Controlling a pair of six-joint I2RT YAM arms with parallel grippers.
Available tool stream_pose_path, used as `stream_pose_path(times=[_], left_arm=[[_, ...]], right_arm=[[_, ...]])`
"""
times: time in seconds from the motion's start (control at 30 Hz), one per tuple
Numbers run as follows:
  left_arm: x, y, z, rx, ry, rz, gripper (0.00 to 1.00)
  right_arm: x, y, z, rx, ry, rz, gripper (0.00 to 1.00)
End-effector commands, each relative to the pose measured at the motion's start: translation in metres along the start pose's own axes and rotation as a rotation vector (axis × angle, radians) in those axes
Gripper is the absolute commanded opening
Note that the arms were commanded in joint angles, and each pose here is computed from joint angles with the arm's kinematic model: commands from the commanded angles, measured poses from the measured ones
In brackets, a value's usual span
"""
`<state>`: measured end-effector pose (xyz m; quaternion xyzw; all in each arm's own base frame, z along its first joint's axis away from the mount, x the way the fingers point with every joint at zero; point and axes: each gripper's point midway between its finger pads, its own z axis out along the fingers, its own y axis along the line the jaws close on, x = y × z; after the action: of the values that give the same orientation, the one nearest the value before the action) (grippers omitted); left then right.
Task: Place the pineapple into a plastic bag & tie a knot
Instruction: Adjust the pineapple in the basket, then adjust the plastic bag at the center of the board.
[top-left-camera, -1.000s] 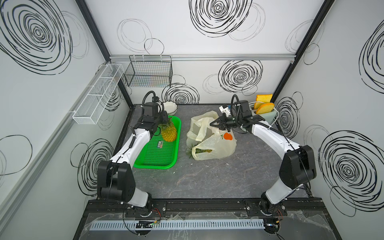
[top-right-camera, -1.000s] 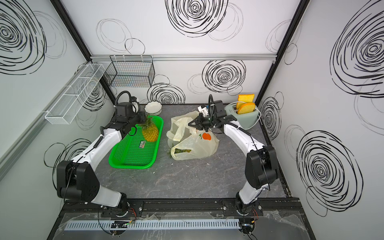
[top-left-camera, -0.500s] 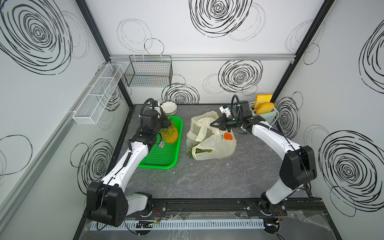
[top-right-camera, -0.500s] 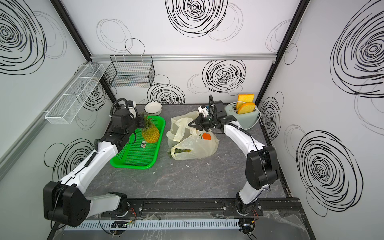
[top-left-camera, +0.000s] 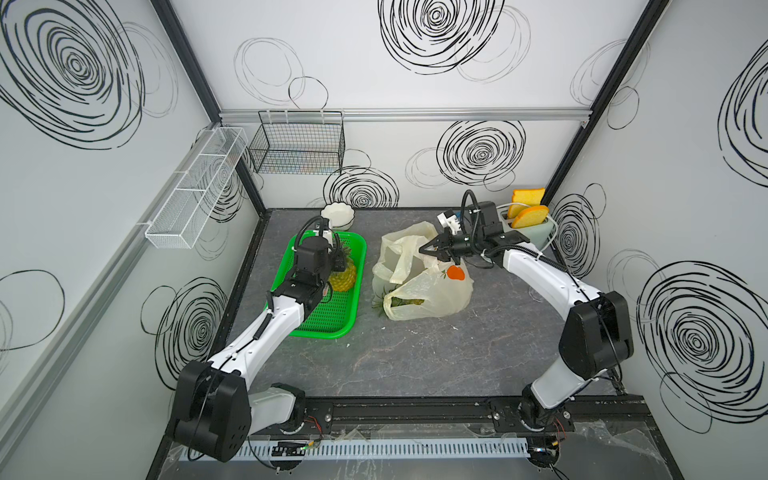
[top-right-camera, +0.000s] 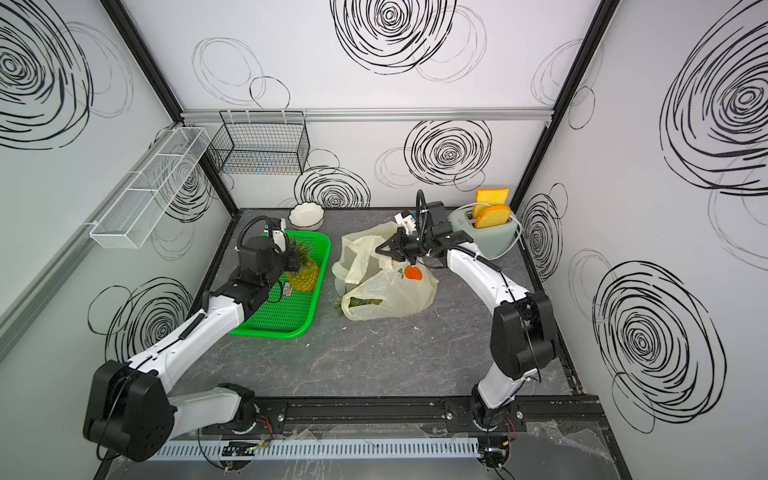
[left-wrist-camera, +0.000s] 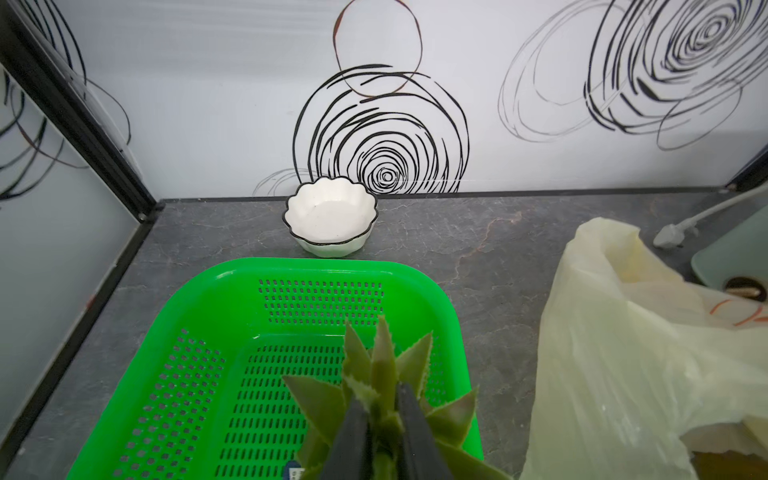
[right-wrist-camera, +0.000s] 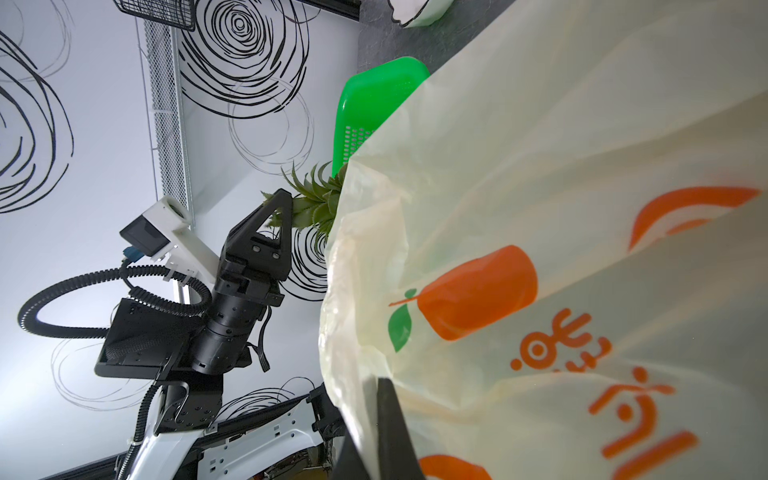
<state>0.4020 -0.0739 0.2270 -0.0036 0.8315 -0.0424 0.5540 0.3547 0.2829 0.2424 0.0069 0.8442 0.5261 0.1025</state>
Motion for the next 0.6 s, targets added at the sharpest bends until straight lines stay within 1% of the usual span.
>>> stream_pose_path(times=[0.0, 0.03, 0.07, 0.17, 0.23, 0.33, 0.4, 0.47, 0.53, 0.57], left_arm=[[-0.018, -0.005, -0.010, 0.030, -0.073, 0.010, 0.57], [-0.022, -0.006, -0.013, 0.037, -0.086, 0.012, 0.69], [-0.028, -0.007, -0.016, 0.045, -0.104, 0.015, 0.77], [-0.050, -0.012, -0.032, 0.075, -0.168, 0.037, 0.93], [-0.064, -0.020, -0.049, 0.124, -0.219, 0.066, 1.00], [-0.076, -0.044, -0.078, 0.237, -0.291, 0.149, 0.97], [-0.076, -0.062, -0.098, 0.316, -0.319, 0.230, 0.98], [-0.064, -0.090, -0.117, 0.456, -0.322, 0.352, 0.98], [-0.042, -0.120, -0.137, 0.613, -0.319, 0.483, 0.98], [-0.030, -0.133, -0.143, 0.669, -0.306, 0.537, 0.98]], right_arm=[[0.002, 0.006, -0.004, 0.000, -0.011, -0.033, 0.00], [0.002, 0.004, -0.004, 0.004, -0.010, -0.032, 0.00], [0.002, 0.003, -0.003, 0.009, -0.010, -0.031, 0.00], [0.002, 0.002, -0.003, 0.014, -0.010, -0.033, 0.00], [0.001, 0.002, -0.003, 0.015, -0.015, -0.036, 0.00], [0.000, 0.002, -0.002, 0.016, -0.014, -0.036, 0.00], [0.000, 0.001, -0.002, 0.016, -0.013, -0.036, 0.00], [0.000, 0.001, -0.001, 0.016, -0.011, -0.037, 0.00], [0.000, 0.000, -0.001, 0.016, -0.009, -0.036, 0.00], [0.000, 0.000, -0.001, 0.016, -0.007, -0.034, 0.00]])
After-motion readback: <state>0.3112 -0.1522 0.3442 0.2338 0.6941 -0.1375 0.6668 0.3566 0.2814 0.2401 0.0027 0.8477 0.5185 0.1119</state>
